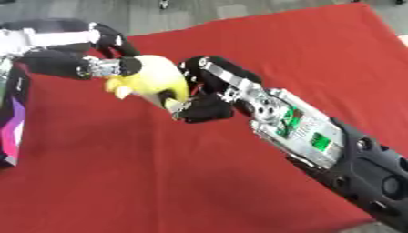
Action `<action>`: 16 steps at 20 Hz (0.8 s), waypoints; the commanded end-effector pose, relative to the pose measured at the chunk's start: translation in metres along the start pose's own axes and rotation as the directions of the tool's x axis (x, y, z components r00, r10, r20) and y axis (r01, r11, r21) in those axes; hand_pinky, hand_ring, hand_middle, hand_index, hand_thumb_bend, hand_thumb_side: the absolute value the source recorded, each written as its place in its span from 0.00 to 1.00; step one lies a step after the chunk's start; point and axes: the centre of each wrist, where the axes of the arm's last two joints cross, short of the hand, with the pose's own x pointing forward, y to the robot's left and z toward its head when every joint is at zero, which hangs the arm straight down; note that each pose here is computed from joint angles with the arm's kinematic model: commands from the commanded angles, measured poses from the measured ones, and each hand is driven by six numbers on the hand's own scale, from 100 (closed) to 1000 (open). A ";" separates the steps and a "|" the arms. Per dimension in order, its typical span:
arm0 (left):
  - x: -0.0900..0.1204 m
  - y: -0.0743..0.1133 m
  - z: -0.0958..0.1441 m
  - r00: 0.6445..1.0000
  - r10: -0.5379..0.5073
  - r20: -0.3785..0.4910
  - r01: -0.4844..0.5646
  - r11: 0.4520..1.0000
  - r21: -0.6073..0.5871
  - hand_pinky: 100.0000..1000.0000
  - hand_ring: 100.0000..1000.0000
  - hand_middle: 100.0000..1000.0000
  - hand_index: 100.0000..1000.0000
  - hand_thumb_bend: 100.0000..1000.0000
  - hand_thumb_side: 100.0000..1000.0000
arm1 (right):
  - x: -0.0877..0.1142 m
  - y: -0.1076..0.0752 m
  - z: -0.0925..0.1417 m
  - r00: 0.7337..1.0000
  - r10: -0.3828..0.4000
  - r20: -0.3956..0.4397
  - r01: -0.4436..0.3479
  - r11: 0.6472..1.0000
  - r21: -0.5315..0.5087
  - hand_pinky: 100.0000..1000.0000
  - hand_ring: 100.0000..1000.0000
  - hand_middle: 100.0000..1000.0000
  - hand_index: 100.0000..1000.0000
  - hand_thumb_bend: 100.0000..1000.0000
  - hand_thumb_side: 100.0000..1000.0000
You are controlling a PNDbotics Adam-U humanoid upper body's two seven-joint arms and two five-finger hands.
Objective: Pick up the objects with one hand, pass them to the other hand, and then place them into the box on the other side of the table.
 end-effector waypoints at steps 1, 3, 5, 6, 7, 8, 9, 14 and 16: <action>0.002 0.009 0.002 1.000 -0.020 0.013 0.020 1.000 0.017 0.87 0.89 0.78 0.85 0.32 1.00 | 0.008 -0.004 0.000 0.999 0.021 0.032 -0.021 1.000 -0.009 0.42 0.51 0.27 0.45 0.00 0.11; 0.001 0.009 0.000 1.000 -0.019 0.014 0.019 1.000 0.012 0.87 0.89 0.78 0.85 0.32 1.00 | 0.008 -0.004 0.000 0.999 0.024 0.029 -0.023 1.000 -0.012 0.42 0.51 0.27 0.45 0.00 0.10; 0.001 0.008 -0.002 1.000 -0.024 0.013 0.024 1.000 0.004 0.87 0.89 0.78 0.85 0.33 1.00 | 0.008 -0.004 0.000 0.999 0.023 0.026 -0.023 1.000 -0.014 0.42 0.50 0.27 0.45 0.00 0.11; 0.002 0.008 -0.003 1.000 -0.028 0.012 0.028 1.000 -0.002 0.87 0.89 0.78 0.85 0.33 1.00 | 0.008 -0.004 0.000 0.999 0.023 0.025 -0.023 1.000 -0.014 0.42 0.50 0.27 0.45 0.00 0.11; 0.002 0.008 -0.003 0.999 -0.033 0.011 0.033 0.999 -0.006 0.87 0.90 0.78 0.85 0.33 1.00 | 0.009 -0.004 0.000 0.999 0.023 0.024 -0.023 1.000 -0.015 0.42 0.50 0.27 0.45 0.00 0.11; 0.002 0.008 -0.004 0.999 -0.039 0.009 0.039 0.999 -0.011 0.87 0.90 0.78 0.85 0.34 1.00 | 0.009 -0.004 0.000 0.999 0.023 0.022 -0.023 1.000 -0.016 0.42 0.50 0.27 0.45 0.00 0.11; 0.002 0.008 -0.005 0.999 -0.045 0.007 0.045 0.999 -0.016 0.87 0.90 0.79 0.85 0.34 1.00 | 0.009 -0.004 0.000 1.000 0.023 0.019 -0.023 1.000 -0.019 0.42 0.50 0.27 0.45 0.00 0.11; 0.002 0.007 -0.008 0.998 -0.067 -0.001 0.067 0.997 -0.050 0.87 0.90 0.79 0.85 0.35 0.98 | 0.010 -0.004 -0.001 1.000 0.023 0.015 -0.022 0.999 -0.024 0.42 0.50 0.27 0.45 0.00 0.11; 0.001 0.007 -0.010 0.997 -0.071 -0.008 0.070 0.995 -0.066 0.87 0.90 0.79 0.85 0.34 0.97 | 0.010 -0.004 -0.001 1.000 0.023 0.016 -0.022 1.000 -0.022 0.42 0.50 0.27 0.45 0.00 0.11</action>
